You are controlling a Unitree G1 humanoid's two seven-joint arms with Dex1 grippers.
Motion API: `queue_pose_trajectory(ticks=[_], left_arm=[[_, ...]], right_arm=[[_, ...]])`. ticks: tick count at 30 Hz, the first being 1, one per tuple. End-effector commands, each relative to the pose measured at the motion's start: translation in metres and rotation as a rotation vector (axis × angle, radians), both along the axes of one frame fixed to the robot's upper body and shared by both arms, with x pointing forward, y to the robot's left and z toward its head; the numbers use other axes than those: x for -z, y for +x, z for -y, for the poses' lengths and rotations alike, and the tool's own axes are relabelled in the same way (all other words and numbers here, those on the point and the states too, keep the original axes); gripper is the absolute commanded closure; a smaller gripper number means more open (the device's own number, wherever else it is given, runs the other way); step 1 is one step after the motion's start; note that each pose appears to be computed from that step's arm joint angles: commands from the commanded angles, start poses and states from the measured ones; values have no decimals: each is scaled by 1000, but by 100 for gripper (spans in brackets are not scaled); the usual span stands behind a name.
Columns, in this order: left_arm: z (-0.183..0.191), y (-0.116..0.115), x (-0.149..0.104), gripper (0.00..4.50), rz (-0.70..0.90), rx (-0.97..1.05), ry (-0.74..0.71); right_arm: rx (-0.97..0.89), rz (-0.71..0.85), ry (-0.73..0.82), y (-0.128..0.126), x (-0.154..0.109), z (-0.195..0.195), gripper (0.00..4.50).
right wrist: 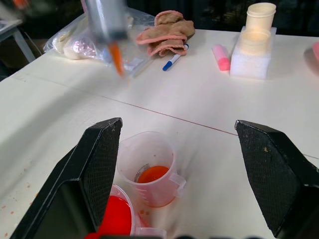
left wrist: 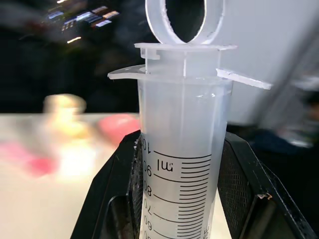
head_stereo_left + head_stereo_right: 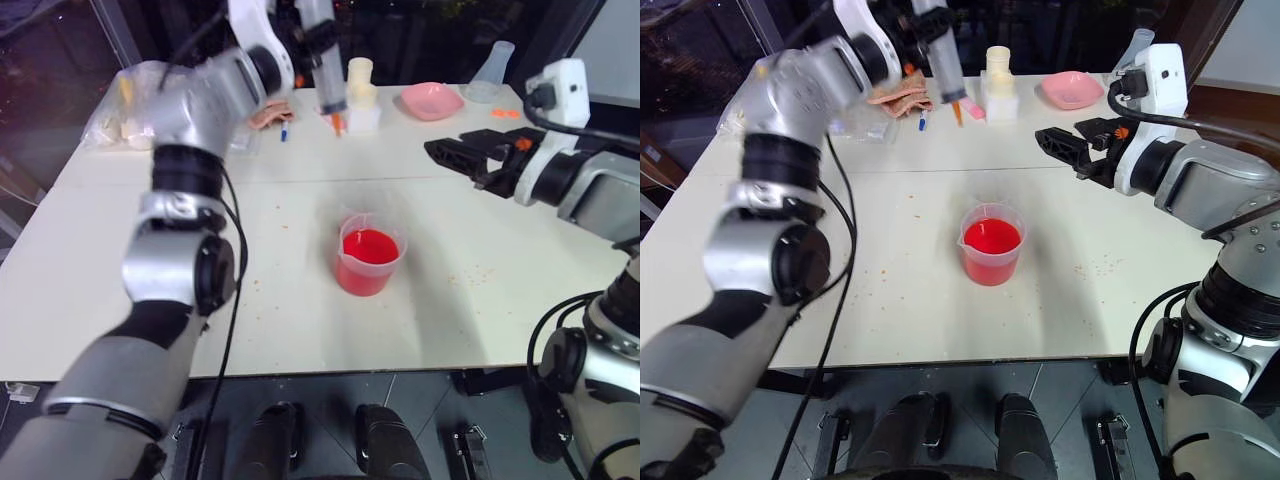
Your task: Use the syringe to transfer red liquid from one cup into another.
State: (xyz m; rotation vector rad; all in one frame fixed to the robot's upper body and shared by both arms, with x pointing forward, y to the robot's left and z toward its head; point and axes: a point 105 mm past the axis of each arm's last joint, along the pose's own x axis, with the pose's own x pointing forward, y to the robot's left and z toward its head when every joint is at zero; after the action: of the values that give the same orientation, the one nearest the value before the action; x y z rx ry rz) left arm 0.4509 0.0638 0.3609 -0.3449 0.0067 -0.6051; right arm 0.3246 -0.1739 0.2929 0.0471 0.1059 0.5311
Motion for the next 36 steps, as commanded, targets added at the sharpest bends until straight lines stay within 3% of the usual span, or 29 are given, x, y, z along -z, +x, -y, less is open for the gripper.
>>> queue_pose_trajectory(ticks=[1, 3, 7, 11, 23, 32, 36], left_arm=[[-21, 9, 45, 296, -252, -200, 359], [-33, 8, 59, 296, -332, -262, 477], [-47, 4, 83, 296, -479, -367, 574], [-51, -12, 130, 296, -685, -349, 702], [-45, -44, 172, 296, -990, -322, 689], [-46, -55, 207, 296, -1095, -333, 726], [-43, -55, 211, 296, -1102, -330, 710]], right_arm=[[11, 45, 13, 0, -8, 0, 76], [10, 41, 13, 2, -6, -1, 76], [10, 36, 12, 4, -4, -2, 76], [18, 36, 5, 5, -3, -2, 76], [5, 21, -4, 6, 2, -5, 76], [5, 21, 0, 7, 3, -6, 76], [7, 22, 1, 7, 2, -6, 76]])
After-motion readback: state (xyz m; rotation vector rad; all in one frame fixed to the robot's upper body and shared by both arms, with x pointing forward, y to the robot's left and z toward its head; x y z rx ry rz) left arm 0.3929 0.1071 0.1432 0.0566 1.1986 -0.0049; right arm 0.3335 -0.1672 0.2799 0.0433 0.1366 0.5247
